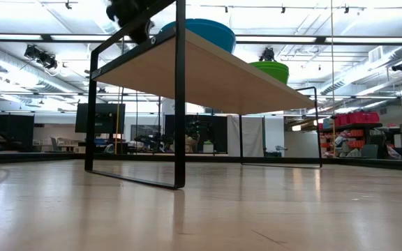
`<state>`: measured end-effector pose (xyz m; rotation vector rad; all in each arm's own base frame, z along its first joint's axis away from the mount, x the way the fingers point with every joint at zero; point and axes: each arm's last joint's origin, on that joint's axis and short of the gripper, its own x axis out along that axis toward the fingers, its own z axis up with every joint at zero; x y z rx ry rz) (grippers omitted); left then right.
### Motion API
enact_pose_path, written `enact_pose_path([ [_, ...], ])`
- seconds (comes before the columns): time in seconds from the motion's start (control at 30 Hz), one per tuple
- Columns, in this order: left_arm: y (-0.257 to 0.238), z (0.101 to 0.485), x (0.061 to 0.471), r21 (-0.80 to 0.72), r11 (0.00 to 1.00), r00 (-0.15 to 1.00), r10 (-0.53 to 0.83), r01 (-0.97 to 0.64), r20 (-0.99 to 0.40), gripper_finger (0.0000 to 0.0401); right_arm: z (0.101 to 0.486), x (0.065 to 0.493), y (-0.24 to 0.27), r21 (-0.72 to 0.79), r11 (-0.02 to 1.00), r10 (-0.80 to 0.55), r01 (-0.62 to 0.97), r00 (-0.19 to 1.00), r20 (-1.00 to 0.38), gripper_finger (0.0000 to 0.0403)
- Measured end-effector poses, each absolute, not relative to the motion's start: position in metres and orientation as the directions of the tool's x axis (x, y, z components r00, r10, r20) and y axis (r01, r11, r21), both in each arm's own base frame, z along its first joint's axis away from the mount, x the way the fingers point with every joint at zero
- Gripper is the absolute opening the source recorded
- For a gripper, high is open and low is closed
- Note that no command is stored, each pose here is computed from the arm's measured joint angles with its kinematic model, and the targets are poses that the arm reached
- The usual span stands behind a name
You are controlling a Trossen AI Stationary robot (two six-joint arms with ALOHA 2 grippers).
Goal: Pick & Place Mini bowls
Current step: Stack the blue bowl on top of the blue bowl on the shelf
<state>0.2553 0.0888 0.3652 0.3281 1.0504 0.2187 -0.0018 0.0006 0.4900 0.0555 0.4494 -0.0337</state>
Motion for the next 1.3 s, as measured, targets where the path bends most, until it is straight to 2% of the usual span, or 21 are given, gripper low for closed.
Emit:
enact_pose_path([
  [0.47,0.023,0.383,0.269,0.46,0.829,0.6,0.2,0.317,-0.775,0.0001,0.49,-0.002,0.001,0.046,0.998,-0.021,0.045,0.9,-0.435,0.0023],
  [0.73,-0.018,0.391,0.268,0.472,0.773,0.642,0.111,0.424,-0.758,0.0001,0.49,-0.002,0.001,0.046,0.998,-0.021,0.045,0.9,-0.435,0.0023],
  [0.97,-0.048,0.412,0.259,0.536,0.698,0.687,0.086,0.475,-0.721,0.0001,0.49,-0.002,0.001,0.046,0.998,-0.02,0.045,0.9,-0.435,0.0023],
  [1.3,-0.066,0.427,0.249,0.586,0.578,0.703,0.03,0.568,-0.711,0.0001,0.49,-0.002,0.001,0.046,0.998,-0.02,0.045,0.9,-0.435,0.0023],
])
